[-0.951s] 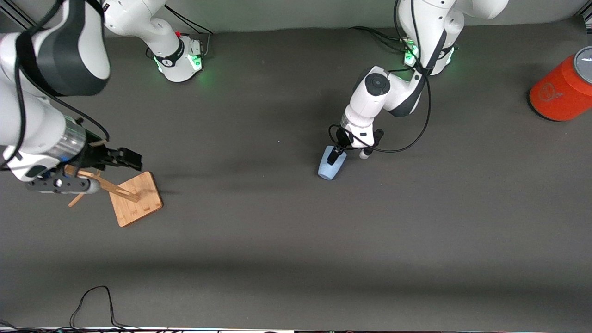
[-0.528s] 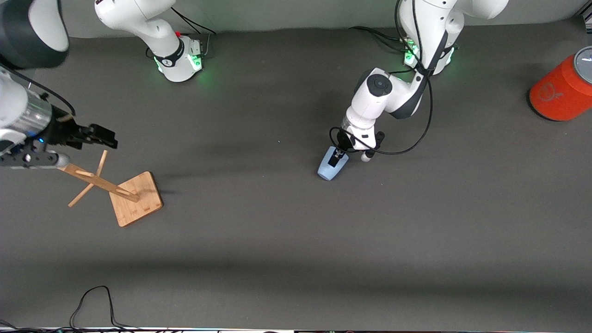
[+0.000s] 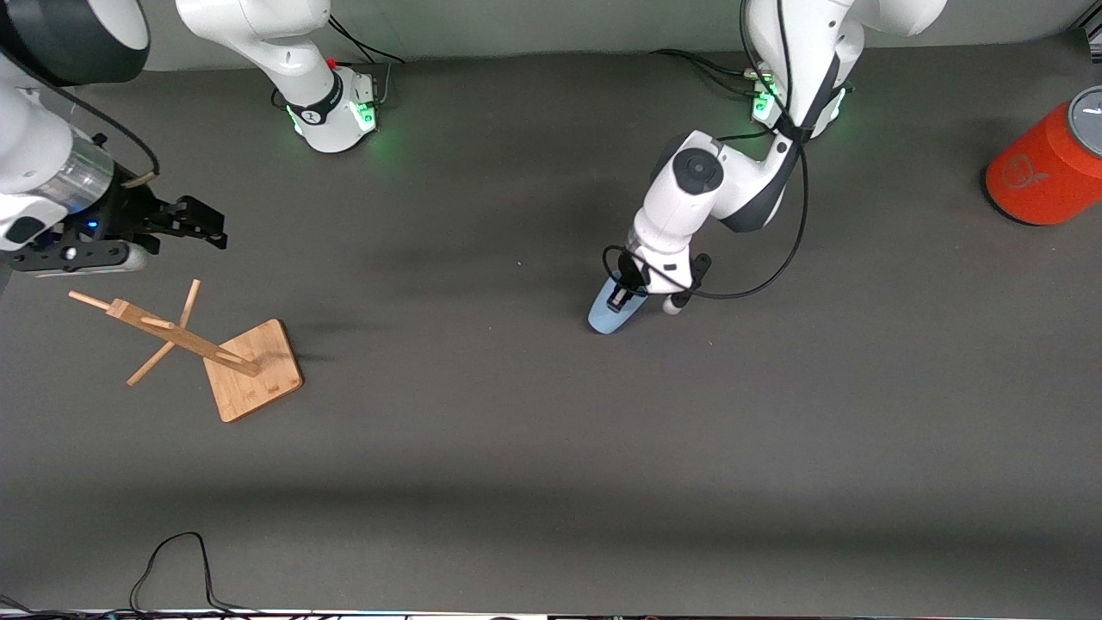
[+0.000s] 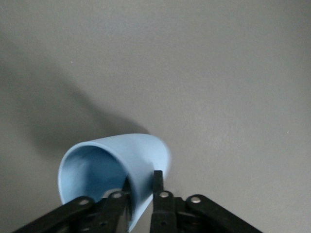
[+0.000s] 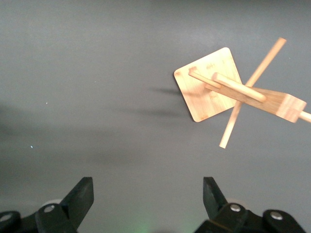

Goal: Rotate and upright cup with both arms

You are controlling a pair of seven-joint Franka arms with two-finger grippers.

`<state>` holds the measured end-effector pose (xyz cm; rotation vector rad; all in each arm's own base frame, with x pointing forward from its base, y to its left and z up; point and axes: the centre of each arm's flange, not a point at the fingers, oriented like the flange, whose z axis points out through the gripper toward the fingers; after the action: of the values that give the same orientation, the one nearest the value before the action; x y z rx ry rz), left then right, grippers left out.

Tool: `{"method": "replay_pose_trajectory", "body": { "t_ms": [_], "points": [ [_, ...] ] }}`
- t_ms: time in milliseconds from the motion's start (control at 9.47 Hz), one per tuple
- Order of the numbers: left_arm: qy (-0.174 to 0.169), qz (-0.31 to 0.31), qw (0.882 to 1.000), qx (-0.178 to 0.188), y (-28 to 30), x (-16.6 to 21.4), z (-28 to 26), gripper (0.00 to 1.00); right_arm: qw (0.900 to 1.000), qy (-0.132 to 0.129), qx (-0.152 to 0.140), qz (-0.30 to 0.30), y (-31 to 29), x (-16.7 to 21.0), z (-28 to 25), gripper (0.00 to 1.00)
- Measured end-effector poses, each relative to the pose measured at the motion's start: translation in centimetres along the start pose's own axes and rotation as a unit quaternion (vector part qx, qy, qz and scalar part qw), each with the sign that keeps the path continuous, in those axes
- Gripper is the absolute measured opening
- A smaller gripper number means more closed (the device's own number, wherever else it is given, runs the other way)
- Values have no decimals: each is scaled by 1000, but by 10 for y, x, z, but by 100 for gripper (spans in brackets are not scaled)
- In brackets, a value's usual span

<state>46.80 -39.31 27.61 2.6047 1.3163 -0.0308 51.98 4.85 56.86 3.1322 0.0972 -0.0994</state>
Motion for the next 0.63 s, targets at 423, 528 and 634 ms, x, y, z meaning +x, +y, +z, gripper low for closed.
{"method": "replay_pose_trajectory", "body": {
  "t_ms": [423, 528, 634],
  "points": [
    [65, 57, 992, 95, 29, -27, -31, 4, 1000, 7, 0, -2, 4, -2, -9, 100],
    [74, 58, 990, 102, 28, -40, -17, 4, 1000, 10, 1, -2, 4, -4, -13, 100],
    [78, 59, 989, 111, 26, -49, 0, 4, 1000, 12, 8, -1, 3, -5, -17, 100]
  ]
}}
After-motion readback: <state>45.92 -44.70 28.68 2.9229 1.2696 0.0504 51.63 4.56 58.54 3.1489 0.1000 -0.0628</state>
